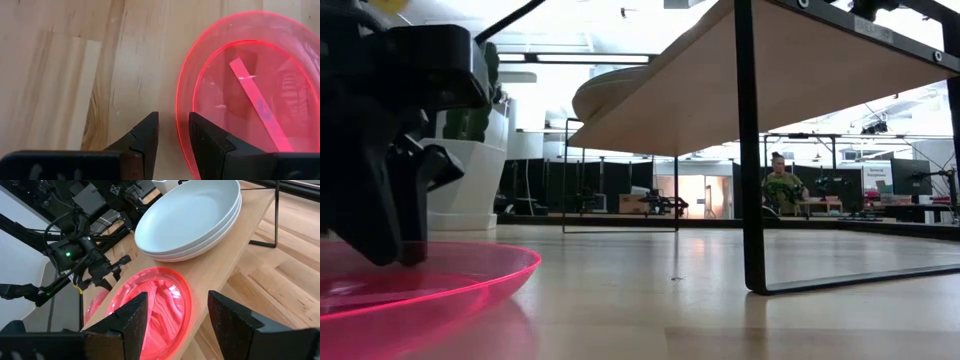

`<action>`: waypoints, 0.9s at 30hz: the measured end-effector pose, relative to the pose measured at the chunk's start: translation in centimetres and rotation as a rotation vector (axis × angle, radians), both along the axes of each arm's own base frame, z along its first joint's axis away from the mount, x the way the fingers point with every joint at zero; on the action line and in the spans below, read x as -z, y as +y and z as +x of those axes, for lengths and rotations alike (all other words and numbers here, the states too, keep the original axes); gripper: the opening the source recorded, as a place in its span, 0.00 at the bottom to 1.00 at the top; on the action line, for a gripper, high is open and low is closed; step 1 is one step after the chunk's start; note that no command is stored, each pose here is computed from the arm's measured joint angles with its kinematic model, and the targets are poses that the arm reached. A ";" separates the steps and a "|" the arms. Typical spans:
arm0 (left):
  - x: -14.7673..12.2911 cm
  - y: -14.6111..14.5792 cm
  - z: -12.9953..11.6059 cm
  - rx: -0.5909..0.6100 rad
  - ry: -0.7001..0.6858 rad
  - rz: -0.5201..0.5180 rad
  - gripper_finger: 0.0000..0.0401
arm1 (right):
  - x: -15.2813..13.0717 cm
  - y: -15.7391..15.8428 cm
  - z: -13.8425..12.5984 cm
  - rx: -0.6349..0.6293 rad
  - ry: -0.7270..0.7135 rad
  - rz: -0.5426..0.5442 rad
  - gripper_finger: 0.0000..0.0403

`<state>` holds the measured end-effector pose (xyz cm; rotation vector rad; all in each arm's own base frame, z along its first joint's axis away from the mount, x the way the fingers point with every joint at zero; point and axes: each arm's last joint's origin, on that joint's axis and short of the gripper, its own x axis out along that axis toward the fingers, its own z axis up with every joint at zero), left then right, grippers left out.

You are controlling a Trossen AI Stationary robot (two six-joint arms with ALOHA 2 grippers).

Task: Place and stack plates onto a shelf
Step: Stack the pink transparent plate on top of the pink plate on the shelf

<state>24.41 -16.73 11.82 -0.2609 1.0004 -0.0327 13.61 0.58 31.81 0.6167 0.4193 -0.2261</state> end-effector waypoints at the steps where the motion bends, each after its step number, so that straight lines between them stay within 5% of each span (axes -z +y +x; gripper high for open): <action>1: 0.1 0.0 0.0 -0.009 0.003 -0.005 0.25 | 0.0 0.0 0.0 0.000 0.000 0.000 0.47; 7: 0.0 0.0 0.0 -0.014 0.016 -0.034 0.23 | 0.0 0.0 0.0 0.002 0.001 -0.001 0.47; 13: 0.0 0.0 0.1 -0.017 0.049 -0.093 0.04 | 0.0 -0.1 0.0 0.026 0.000 -0.013 0.47; 19: -0.7 1.0 -0.3 0.023 0.127 -0.118 0.00 | 0.0 -0.1 0.0 0.026 0.004 -0.021 0.47; 27: -6.7 4.9 -2.8 -0.029 0.117 -0.093 0.00 | 0.1 -0.1 0.0 0.025 0.008 -0.022 0.47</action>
